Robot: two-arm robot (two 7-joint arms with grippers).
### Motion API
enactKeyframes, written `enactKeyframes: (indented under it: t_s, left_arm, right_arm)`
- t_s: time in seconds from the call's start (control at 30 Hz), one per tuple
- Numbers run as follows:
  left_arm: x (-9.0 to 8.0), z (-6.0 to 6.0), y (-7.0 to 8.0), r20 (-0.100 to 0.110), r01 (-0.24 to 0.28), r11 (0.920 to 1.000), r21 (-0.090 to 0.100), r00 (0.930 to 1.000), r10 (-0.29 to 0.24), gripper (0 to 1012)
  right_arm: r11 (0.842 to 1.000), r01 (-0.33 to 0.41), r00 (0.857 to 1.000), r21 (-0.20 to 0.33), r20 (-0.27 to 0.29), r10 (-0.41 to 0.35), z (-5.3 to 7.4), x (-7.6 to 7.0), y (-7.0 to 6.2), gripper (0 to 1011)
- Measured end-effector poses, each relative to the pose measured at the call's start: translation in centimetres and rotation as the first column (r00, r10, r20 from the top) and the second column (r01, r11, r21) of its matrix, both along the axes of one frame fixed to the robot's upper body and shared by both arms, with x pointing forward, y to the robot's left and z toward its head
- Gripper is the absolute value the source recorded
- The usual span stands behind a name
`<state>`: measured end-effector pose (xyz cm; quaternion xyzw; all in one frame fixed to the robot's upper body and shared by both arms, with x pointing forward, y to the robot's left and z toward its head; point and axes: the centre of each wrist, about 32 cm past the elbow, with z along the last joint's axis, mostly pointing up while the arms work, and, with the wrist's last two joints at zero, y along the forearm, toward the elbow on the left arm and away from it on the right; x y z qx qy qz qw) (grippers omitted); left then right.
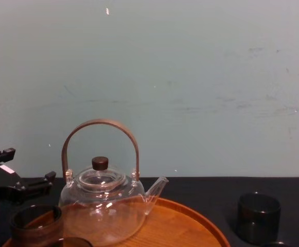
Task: Pick up the glass from the table and place it on the tray.
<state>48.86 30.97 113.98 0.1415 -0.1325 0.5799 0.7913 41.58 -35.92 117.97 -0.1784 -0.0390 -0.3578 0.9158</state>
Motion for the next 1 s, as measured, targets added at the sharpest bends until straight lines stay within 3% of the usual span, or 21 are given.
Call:
enactKeyframes:
  t_s: [0.4, 1.0]
  left_arm:
    - [0.0, 0.0, 0.0, 0.000, 0.000, 1.0000, 0.000, 1.0000, 0.000, 1001]
    - [0.0, 0.0, 0.0, 0.000, 0.000, 1.0000, 0.000, 1.0000, 0.000, 1001]
  right_arm:
    - [0.997, -0.077, 0.997, -0.016, -0.026, 0.077, -0.5, 0.4, 0.7, 1002]
    - [0.999, -0.037, 0.994, -0.003, -0.103, 0.037, -2.2, 1.8, 2.0, 1002]
